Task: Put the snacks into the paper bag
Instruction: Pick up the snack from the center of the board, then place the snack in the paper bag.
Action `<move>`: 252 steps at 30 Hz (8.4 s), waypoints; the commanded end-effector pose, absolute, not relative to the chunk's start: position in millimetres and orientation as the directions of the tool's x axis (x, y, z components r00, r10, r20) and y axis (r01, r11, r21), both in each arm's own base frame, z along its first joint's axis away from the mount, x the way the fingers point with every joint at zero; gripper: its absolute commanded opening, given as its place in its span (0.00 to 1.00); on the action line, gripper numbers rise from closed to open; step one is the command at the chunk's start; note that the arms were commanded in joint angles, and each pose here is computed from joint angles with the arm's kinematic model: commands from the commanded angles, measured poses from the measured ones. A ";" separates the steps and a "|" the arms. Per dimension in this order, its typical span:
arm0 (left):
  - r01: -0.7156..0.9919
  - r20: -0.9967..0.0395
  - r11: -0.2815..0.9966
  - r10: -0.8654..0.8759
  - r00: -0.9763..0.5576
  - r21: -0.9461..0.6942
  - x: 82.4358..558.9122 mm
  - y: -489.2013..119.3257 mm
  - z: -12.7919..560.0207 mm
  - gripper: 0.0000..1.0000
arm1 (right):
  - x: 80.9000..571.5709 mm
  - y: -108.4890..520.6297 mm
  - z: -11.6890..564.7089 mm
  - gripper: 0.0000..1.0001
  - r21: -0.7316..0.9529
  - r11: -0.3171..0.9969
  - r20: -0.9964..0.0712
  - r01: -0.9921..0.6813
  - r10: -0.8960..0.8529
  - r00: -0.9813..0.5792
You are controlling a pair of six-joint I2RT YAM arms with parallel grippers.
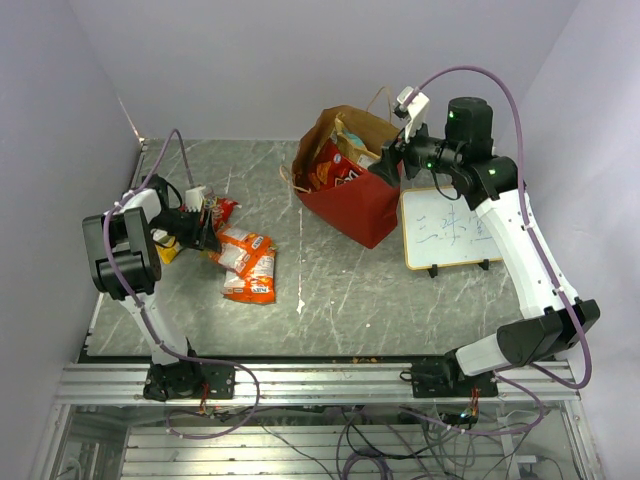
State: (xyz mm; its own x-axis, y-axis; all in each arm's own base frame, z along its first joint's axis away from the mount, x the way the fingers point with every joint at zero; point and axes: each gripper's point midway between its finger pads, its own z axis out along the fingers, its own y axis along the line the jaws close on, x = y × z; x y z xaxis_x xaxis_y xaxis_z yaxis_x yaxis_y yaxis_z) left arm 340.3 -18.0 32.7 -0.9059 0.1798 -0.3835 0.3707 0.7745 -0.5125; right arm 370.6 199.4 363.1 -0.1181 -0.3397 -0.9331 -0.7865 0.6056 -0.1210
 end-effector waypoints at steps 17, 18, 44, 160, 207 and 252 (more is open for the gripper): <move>0.587 -0.532 0.706 0.344 -0.774 -0.397 337.6 -44.7 95.9 0.07 | 374.1 206.8 356.8 0.70 -0.094 0.581 -0.937 -0.808 -0.325 -0.125; 0.600 -0.545 0.707 0.355 -0.759 -0.375 337.4 -45.6 102.1 0.07 | 374.6 207.6 356.1 0.70 -0.093 0.579 -0.938 -0.810 -0.325 -0.125; 0.960 -0.742 0.243 0.668 -0.059 0.142 243.6 -152.4 257.0 0.07 | 312.2 326.4 303.1 0.72 0.074 0.222 -0.958 -0.972 -0.256 -0.131; 0.609 -0.891 0.735 0.442 -0.099 0.297 295.4 -110.0 351.0 0.85 | 476.3 234.2 349.5 0.00 -0.330 0.618 -0.856 -0.714 -0.514 -0.049; 0.631 -0.885 0.718 0.454 -0.101 0.296 294.4 -112.7 342.9 0.84 | 523.6 176.7 314.1 0.00 -0.445 0.704 -0.753 -0.554 -0.629 -0.194; 0.642 -0.881 0.709 0.460 -0.108 0.292 294.7 -114.1 333.3 0.85 | 526.2 189.5 246.5 0.46 -0.235 0.679 -0.745 -0.696 -0.585 -0.320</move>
